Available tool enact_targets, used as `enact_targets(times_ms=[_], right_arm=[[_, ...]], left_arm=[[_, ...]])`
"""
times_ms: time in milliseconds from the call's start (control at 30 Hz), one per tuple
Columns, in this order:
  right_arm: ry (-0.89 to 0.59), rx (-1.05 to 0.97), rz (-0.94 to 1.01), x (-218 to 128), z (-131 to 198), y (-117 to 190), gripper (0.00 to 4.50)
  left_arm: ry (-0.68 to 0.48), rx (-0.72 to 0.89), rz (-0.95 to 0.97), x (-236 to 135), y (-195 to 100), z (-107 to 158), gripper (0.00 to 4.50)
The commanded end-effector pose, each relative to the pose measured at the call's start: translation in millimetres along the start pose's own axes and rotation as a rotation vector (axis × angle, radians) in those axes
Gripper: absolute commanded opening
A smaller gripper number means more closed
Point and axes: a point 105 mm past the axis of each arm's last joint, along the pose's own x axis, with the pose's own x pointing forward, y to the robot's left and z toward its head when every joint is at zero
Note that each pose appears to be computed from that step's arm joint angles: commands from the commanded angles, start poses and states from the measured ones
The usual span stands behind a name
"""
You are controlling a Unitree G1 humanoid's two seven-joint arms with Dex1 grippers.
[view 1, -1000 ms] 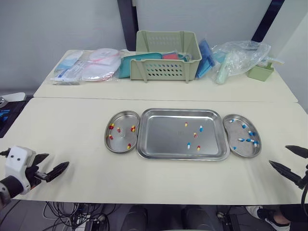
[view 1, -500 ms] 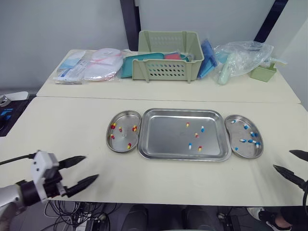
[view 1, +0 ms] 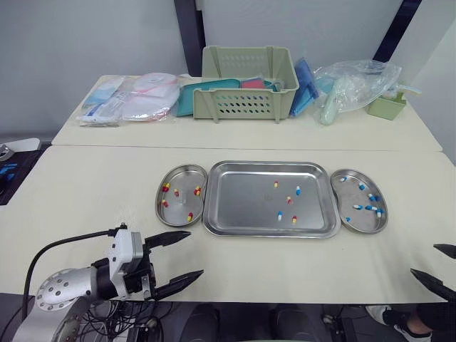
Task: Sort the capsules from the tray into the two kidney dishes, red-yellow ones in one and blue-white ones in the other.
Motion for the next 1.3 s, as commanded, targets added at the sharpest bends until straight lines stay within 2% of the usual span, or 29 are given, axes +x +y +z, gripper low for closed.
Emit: enact_targets(times_ms=[33, 233, 333, 367, 433, 600, 800, 1000, 1300], right_arm=[[-0.078, -0.058, 0.089, 5.6, 33.6, 23.5, 4.50], [-0.178, -0.044, 0.231, 41.8, 74.4, 76.3, 4.50], [-0.215, -0.049, 0.253, 60.6, 90.5, 93.1, 4.50], [-0.226, -0.059, 0.252, 66.4, 95.1, 96.0, 4.21], [-0.247, -0.079, 0.270, 79.2, 105.2, 104.7, 3.93], [-0.269, -0.097, 0.230, 111.2, 131.4, 112.0, 2.32], [-0.177, -0.078, 0.167, 146.3, 149.6, 113.4, 2.32], [-0.090, -0.015, 0.144, 175.7, 153.9, 120.4, 2.32], [-0.021, -0.057, 0.118, 190.8, 147.6, 119.5, 2.32]], left_arm=[[-0.029, 0.030, -0.029, 1.2, -3.8, 2.1, 4.47], [-0.043, 0.047, -0.036, 3.7, -2.5, 1.1, 4.47], [-0.053, 0.059, -0.037, 5.5, -2.1, 2.5, 4.47], [-0.056, 0.062, -0.037, 6.3, -2.1, 3.0, 4.50], [-0.059, 0.071, -0.040, 7.7, -2.6, 3.4, 4.50], [-0.065, 0.090, -0.036, 10.7, -1.7, 3.4, 4.50], [-0.071, 0.097, -0.042, 14.9, -2.4, 2.7, 4.50], [-0.078, 0.101, -0.047, 20.2, -4.0, 1.6, 4.50], [-0.090, 0.102, -0.043, 25.4, -5.2, 1.4, 4.50]])
